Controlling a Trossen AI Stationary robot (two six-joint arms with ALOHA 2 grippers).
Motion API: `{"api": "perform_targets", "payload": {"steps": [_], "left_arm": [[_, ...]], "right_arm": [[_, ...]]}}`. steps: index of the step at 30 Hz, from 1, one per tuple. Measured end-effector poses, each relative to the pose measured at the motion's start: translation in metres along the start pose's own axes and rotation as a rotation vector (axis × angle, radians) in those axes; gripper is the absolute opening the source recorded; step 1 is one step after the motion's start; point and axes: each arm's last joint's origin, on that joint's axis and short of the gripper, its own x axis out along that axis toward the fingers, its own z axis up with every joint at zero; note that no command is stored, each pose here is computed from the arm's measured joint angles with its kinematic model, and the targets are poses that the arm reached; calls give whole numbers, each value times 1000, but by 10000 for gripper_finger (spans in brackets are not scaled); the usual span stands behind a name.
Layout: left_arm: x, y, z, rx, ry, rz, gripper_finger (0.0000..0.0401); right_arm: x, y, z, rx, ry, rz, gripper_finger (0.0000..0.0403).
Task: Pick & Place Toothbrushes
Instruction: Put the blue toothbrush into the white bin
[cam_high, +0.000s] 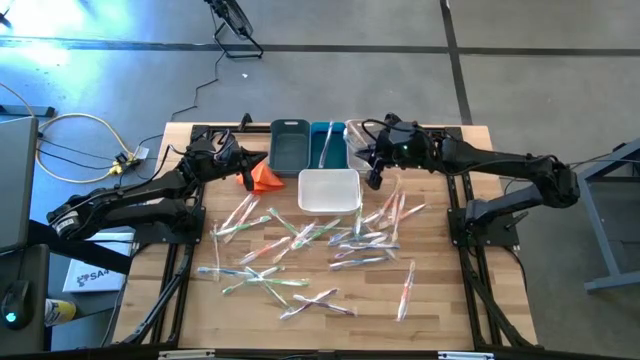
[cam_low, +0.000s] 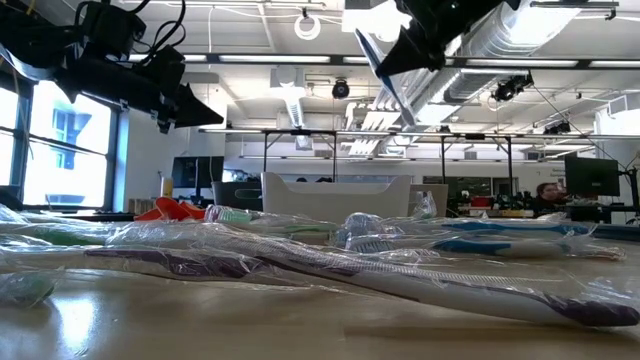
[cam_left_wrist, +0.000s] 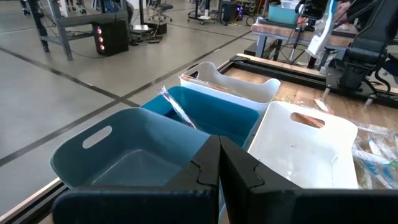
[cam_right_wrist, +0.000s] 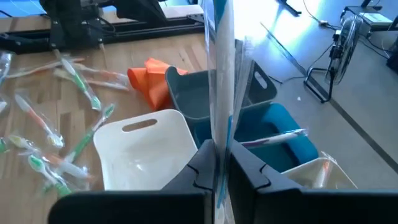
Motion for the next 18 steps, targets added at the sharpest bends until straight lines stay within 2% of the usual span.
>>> {"api": "perform_targets", "payload": {"steps": [9,18], "left_arm": [[0,0,0,-1,0,0,0],[0,0,0,-1,-2,-1,0]], "right_arm": [[11,3,-2,22,6,40,10],[54,14,-7,53,-12,124,11]]}}
